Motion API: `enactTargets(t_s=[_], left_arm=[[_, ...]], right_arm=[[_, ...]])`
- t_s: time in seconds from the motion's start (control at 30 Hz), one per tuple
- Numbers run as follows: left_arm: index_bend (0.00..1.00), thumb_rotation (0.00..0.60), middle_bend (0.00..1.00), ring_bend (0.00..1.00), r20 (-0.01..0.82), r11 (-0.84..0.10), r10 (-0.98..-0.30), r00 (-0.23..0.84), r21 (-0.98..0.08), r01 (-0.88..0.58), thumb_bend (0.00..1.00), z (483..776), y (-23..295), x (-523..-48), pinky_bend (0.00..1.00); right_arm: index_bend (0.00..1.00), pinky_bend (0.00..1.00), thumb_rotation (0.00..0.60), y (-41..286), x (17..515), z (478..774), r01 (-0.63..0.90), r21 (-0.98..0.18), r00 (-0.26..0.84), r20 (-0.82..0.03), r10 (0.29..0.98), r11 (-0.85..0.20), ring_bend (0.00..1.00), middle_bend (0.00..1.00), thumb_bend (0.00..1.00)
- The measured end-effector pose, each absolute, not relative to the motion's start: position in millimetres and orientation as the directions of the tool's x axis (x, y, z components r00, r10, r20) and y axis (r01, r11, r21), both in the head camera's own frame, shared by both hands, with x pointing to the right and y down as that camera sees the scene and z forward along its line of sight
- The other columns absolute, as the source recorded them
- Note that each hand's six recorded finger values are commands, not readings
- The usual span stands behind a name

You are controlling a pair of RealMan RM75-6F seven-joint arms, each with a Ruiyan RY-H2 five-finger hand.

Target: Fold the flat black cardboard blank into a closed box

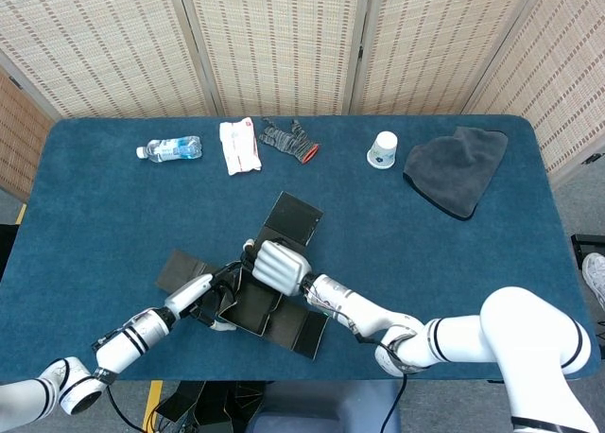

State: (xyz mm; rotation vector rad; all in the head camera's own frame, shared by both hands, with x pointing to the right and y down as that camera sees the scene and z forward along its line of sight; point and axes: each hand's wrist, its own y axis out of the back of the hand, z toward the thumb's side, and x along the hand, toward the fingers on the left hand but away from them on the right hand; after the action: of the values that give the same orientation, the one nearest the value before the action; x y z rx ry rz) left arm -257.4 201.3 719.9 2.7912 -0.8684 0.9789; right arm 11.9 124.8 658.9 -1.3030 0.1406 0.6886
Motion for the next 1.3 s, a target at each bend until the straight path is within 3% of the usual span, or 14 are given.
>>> enactTargets(t_s=[0.2,0.33,0.5,0.6,0.8,0.9,0.97,1.0,1.17,1.3], left_arm=[[0.1,0.6,0.08,0.57,0.586,-0.835,-0.487,0.648,-0.095,-0.542,0.0,720.5,201.9,-257.3,0.59],[0.13,0.6,0.15,0.5,0.587,-0.83,-0.482,0.65,-0.069,-0.553,0.0,721.6,202.2,-257.0,0.59],[0.19,0.6,0.27,0.53,0.582,-0.828,-0.479,0.657,-0.052,-0.558,0.0,723.2,201.9,-256.7,0.59],[0.2,0.6,0.29,0.56,0.582,-0.826,-0.476,0.659,-0.039,-0.562,0.0,723.8,202.6,-256.4,0.59],[0.21,0.6,0.29,0.52,0.58,-0.823,-0.474,0.662,-0.025,-0.567,0.0,725.4,203.1,-257.0,0.59],[0.2,0.6,0.29,0.52,0.581,-0.821,-0.475,0.661,-0.022,-0.57,0.0,726.0,202.9,-258.3,0.59],[0.2,0.6,0.29,0.52,0.582,-0.821,-0.473,0.661,-0.018,-0.571,0.0,726.2,203.2,-259.0,0.59],[0.19,0.6,0.29,0.52,0.583,-0.82,-0.472,0.661,-0.015,-0.572,0.0,726.3,203.3,-259.4,0.59],[0.19,0.6,0.29,0.54,0.581,-0.81,-0.478,0.659,-0.002,-0.586,0.0,725.1,202.9,-262.8,0.59],[0.19,0.6,0.29,0.53,0.582,-0.792,-0.488,0.651,0.017,-0.61,0.0,722.3,200.5,-269.5,0.59]], right_arm=[[0.38,1.0,0.6,122.5,10.3,657.9,-0.53,-0.844,0.794,-0.459,0.399,0.084,0.82,0.36,0.19],[0.38,1.0,0.6,120.3,10.6,657.9,-0.529,-0.846,0.789,-0.458,0.409,0.073,0.82,0.36,0.19],[0.38,1.0,0.6,120.6,11.5,659.9,-0.532,-0.844,0.786,-0.462,0.412,0.069,0.82,0.36,0.19],[0.38,1.0,0.6,121.4,11.3,661.0,-0.531,-0.845,0.784,-0.464,0.414,0.06,0.82,0.36,0.19],[0.38,1.0,0.6,119.3,13.2,662.8,-0.536,-0.843,0.772,-0.471,0.427,0.039,0.82,0.36,0.19],[0.23,1.0,0.6,117.6,13.7,661.2,-0.532,-0.847,0.767,-0.47,0.438,0.023,0.81,0.32,0.15],[0.04,1.0,0.6,117.8,13.7,659.4,-0.526,-0.85,0.764,-0.471,0.441,0.005,0.8,0.22,0.09],[0.01,1.0,0.6,117.9,13.8,658.4,-0.522,-0.853,0.763,-0.47,0.443,-0.007,0.78,0.18,0.07],[0.0,1.0,0.6,115.7,17.5,650.5,-0.469,-0.875,0.755,-0.466,0.462,-0.117,0.74,0.03,0.02],[0.0,1.0,0.6,111.0,26.6,641.5,-0.382,-0.891,0.746,-0.454,0.487,-0.246,0.74,0.02,0.01]])
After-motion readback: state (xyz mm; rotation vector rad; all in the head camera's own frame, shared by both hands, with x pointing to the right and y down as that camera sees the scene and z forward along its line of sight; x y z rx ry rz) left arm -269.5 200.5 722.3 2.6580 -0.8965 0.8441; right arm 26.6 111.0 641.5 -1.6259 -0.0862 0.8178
